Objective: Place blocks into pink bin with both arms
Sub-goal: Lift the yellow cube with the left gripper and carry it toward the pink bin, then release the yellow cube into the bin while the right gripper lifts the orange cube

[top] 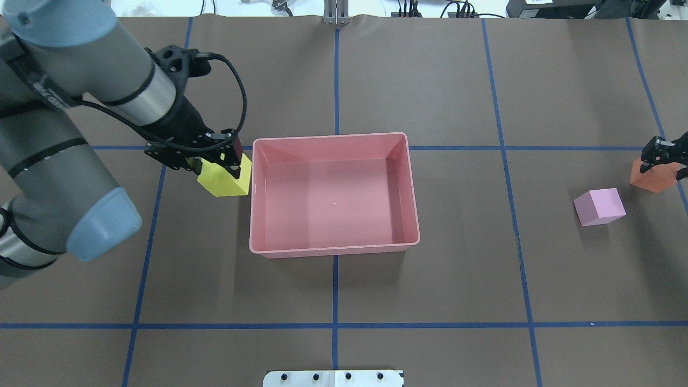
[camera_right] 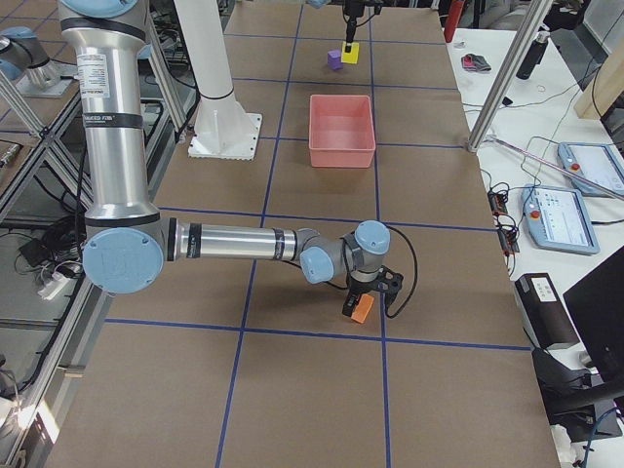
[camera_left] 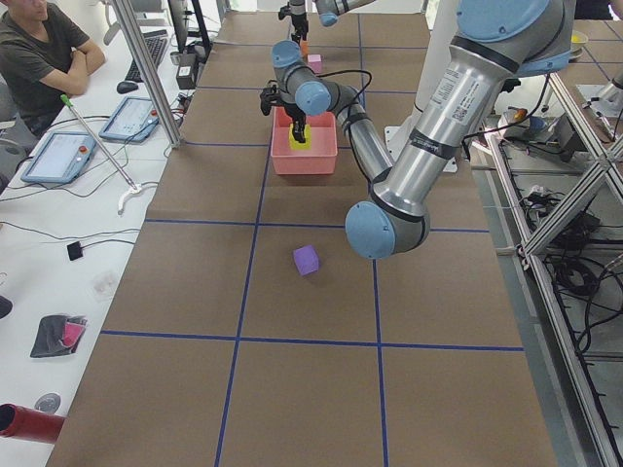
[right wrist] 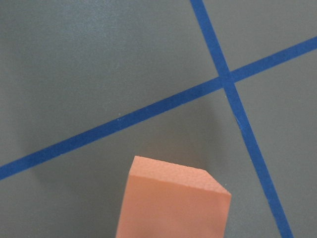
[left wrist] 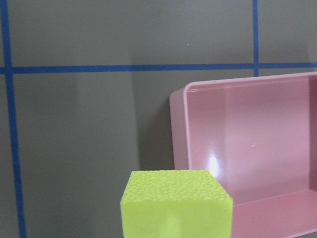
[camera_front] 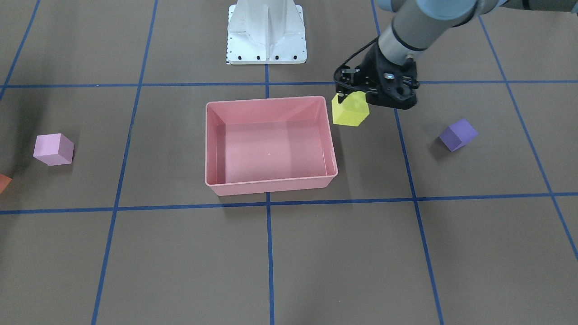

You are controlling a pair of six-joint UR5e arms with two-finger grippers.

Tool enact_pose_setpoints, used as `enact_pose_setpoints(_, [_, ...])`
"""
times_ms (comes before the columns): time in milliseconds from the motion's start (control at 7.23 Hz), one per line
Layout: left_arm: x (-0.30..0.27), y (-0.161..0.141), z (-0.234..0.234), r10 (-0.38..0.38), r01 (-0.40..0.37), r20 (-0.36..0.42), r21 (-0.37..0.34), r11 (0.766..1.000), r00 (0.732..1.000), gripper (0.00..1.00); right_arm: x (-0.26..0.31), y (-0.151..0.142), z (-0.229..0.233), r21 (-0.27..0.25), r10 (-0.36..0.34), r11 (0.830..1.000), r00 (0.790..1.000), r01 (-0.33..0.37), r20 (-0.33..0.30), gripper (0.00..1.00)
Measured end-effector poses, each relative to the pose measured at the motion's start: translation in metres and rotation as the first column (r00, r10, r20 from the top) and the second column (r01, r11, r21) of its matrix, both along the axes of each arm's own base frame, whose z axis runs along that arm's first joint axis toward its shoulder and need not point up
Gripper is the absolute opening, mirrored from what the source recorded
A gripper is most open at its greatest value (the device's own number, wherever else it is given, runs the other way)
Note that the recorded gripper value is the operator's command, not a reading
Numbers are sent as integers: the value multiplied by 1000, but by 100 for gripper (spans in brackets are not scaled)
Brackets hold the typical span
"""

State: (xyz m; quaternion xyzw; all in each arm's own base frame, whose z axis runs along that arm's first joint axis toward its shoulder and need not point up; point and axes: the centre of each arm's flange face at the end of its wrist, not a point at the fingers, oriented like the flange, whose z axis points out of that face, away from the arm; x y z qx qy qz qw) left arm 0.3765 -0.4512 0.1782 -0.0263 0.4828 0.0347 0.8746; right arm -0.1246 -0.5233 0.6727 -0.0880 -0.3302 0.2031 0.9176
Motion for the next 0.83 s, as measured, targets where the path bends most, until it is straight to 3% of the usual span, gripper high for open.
enact_pose_setpoints(277, [51, 16, -23, -1, 2, 18, -16, 1000, 1000, 0, -9, -21, -26, 23, 14, 1000, 1000, -15, 20, 0])
enact_pose_setpoints(553, [93, -4, -39, -16, 17, 51, -22, 1000, 999, 0, -23, -54, -78, 60, 45, 997, 997, -48, 62, 0])
enact_pose_setpoints(692, [112, -11, -39, -17, 18, 65, -22, 1000, 998, 15, -33, -67, -111, 66, 69, 995, 993, -75, 96, 0])
enact_pose_setpoints(830, [128, -14, -34, -13, 14, 74, -19, 1000, 997, 91, -52, -75, -154, 63, 94, 993, 986, -103, 140, 0])
